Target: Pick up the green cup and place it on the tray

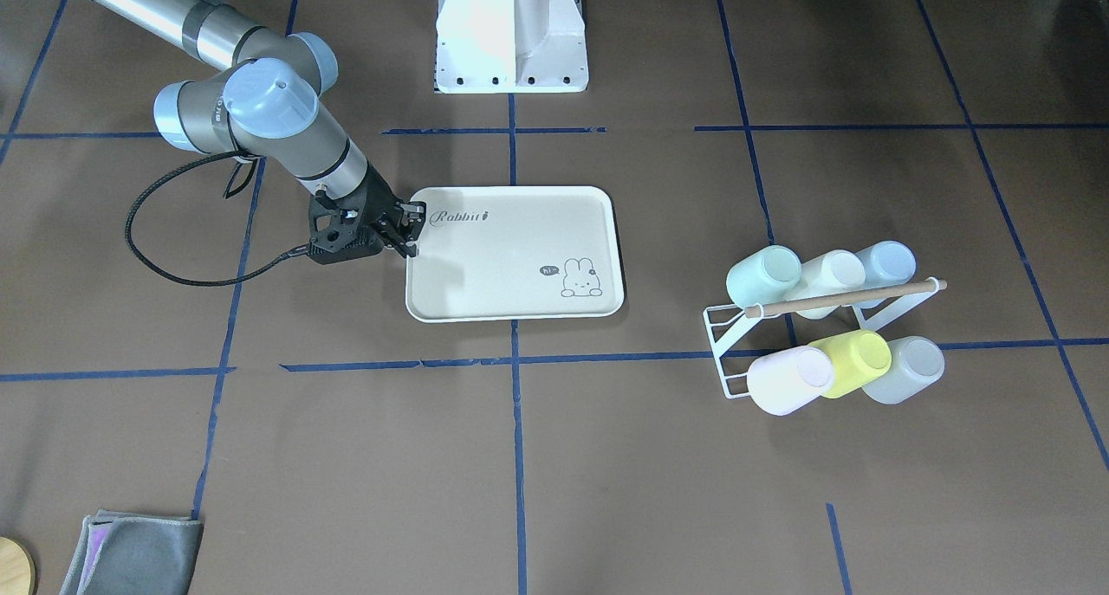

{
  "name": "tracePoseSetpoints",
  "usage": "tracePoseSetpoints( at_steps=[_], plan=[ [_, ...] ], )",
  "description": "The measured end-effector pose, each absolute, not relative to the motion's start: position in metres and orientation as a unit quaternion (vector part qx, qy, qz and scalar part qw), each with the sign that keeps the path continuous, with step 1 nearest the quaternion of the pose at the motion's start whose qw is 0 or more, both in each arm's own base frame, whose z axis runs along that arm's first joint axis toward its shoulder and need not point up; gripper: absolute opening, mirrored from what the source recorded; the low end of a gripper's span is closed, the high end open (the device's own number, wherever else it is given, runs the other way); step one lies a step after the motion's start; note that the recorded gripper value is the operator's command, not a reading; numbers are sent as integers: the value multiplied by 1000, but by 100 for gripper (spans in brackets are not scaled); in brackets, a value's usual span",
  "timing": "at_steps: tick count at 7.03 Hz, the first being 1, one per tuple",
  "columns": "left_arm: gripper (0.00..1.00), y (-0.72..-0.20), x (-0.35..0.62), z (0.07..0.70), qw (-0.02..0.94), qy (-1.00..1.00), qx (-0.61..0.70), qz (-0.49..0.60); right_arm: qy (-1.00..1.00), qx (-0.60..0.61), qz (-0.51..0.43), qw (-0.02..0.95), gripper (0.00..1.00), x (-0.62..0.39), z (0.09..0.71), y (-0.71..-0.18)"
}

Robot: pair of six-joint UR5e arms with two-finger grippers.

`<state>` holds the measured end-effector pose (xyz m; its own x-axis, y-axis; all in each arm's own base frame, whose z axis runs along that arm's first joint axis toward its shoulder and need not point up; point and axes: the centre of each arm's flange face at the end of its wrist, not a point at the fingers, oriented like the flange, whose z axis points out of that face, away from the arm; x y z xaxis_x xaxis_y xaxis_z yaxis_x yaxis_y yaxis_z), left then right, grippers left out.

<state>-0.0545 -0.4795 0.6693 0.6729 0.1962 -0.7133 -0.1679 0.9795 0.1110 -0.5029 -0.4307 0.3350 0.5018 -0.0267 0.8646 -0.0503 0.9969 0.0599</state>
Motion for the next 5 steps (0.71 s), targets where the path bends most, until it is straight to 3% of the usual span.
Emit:
tracePoseSetpoints(
  at_steps=[5],
  plan=[
    [100, -479, -55, 670, 914, 392, 18, 99, -492, 41, 2, 869, 0, -512, 342, -419]
  ],
)
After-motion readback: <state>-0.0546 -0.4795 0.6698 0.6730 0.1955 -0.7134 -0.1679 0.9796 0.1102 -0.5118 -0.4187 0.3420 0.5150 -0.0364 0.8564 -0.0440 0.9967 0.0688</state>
